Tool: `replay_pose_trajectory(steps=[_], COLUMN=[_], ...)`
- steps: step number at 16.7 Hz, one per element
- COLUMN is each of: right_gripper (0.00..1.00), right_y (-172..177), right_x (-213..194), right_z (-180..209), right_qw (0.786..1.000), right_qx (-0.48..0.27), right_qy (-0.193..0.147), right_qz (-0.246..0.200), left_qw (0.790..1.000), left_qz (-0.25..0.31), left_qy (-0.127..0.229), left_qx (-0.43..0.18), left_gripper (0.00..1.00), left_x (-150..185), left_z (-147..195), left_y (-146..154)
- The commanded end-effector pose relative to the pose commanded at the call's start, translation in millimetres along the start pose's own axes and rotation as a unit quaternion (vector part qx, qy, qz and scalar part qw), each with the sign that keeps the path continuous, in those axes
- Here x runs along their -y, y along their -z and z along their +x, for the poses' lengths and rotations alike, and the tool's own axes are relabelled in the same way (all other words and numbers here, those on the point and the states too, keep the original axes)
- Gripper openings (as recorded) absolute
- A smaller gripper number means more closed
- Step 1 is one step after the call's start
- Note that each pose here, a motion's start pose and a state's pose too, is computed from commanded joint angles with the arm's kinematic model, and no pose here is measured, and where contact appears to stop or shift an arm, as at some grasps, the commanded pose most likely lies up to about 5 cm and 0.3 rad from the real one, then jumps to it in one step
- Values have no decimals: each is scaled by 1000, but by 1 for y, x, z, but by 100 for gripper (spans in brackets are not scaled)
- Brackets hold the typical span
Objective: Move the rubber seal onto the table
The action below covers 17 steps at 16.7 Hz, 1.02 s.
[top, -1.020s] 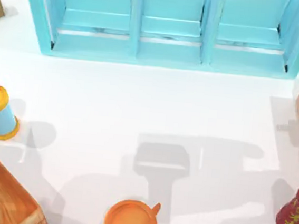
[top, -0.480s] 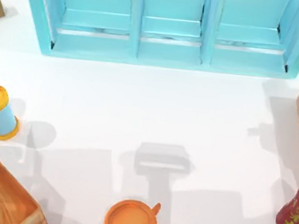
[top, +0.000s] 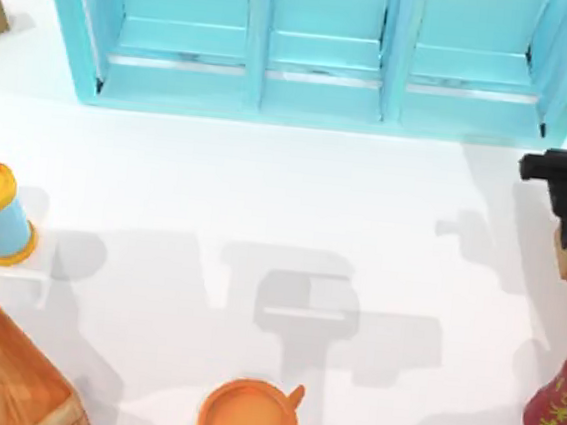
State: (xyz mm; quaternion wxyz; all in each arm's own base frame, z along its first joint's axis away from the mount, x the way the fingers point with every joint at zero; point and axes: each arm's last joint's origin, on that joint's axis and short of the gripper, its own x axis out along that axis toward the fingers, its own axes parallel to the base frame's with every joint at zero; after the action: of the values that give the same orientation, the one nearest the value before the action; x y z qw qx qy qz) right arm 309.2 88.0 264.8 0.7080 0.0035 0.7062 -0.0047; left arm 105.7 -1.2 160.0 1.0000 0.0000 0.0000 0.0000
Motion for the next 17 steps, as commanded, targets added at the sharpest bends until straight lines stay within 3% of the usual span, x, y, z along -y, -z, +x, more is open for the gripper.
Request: replay_pose_trajectory(steps=[7, 13, 17], right_gripper=[0, 0, 0], right_y=[-51, -52, -53], right_x=[-81, -84, -86], right_z=[78, 83, 110], right_qw=[1000, 1000, 1000], right_qx=[-2, -3, 2], right_qy=[0, 0, -2], right_qz=[0, 3, 1], left_qw=[1000, 1000, 1000], left_qz=[0, 0, 0], left_qy=[0, 0, 0], left_qx=[0, 0, 0], left_gripper=[100, 100, 100], left_x=[0, 0, 0], left_z=[0, 0, 0], left_y=[0, 0, 0])
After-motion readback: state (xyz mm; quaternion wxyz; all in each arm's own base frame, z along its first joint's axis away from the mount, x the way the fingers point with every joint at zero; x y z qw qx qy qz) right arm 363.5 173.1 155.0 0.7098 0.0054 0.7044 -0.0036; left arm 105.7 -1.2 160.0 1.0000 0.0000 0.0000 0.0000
